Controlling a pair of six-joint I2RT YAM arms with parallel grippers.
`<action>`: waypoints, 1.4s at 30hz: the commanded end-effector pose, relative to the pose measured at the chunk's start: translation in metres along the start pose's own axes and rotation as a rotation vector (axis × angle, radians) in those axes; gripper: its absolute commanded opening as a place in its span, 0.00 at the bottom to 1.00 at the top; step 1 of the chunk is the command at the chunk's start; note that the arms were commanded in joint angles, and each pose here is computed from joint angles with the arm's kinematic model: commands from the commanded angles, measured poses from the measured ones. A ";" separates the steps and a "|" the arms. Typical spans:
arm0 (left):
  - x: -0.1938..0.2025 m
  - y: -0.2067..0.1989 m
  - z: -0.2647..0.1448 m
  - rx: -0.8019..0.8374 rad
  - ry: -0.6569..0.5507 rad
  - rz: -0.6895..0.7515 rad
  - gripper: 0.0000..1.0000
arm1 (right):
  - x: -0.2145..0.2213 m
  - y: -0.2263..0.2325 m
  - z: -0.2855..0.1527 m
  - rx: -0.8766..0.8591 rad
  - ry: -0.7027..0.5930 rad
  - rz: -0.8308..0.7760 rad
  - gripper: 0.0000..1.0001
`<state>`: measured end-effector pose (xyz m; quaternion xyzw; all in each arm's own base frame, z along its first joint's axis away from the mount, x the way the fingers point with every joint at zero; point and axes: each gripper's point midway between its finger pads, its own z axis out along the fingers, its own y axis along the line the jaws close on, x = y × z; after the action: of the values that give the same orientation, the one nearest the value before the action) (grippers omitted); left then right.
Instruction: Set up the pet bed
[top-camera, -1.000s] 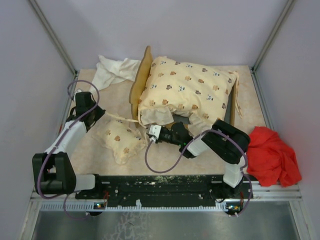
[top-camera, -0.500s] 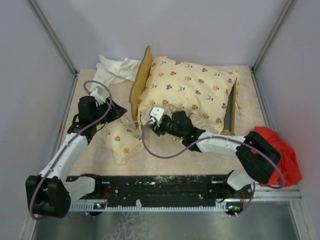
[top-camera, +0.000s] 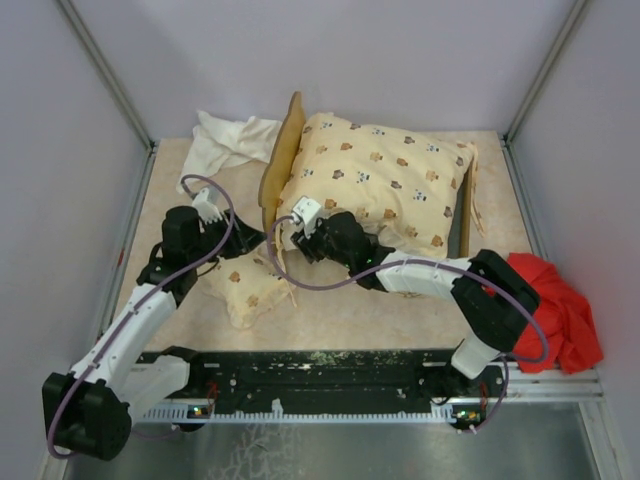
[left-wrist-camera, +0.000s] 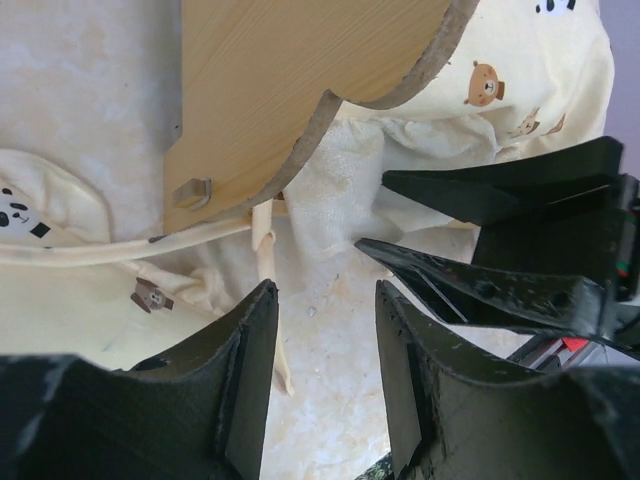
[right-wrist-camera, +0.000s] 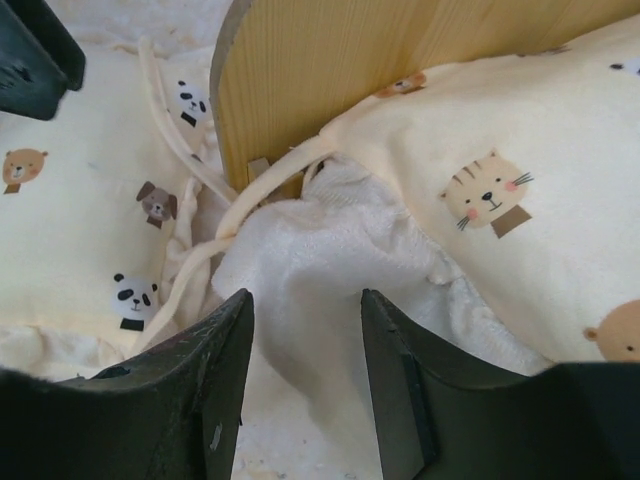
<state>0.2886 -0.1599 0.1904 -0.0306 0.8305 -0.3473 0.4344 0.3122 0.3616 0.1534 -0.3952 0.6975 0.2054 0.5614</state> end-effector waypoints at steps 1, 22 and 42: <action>-0.003 -0.006 -0.003 0.020 -0.011 0.008 0.49 | -0.027 -0.007 0.011 0.036 -0.035 0.057 0.45; 0.025 -0.010 0.011 0.112 0.046 -0.059 0.47 | -0.064 0.031 -0.011 -0.081 -0.282 0.620 0.10; 0.053 -0.079 0.048 0.170 0.076 0.099 0.59 | 0.040 -0.081 -0.172 0.848 0.058 0.836 0.51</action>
<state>0.2591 -0.2465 0.1648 0.0458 0.8319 -0.3950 0.3870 0.2696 0.2163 0.1931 0.0880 0.8199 0.1948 0.5311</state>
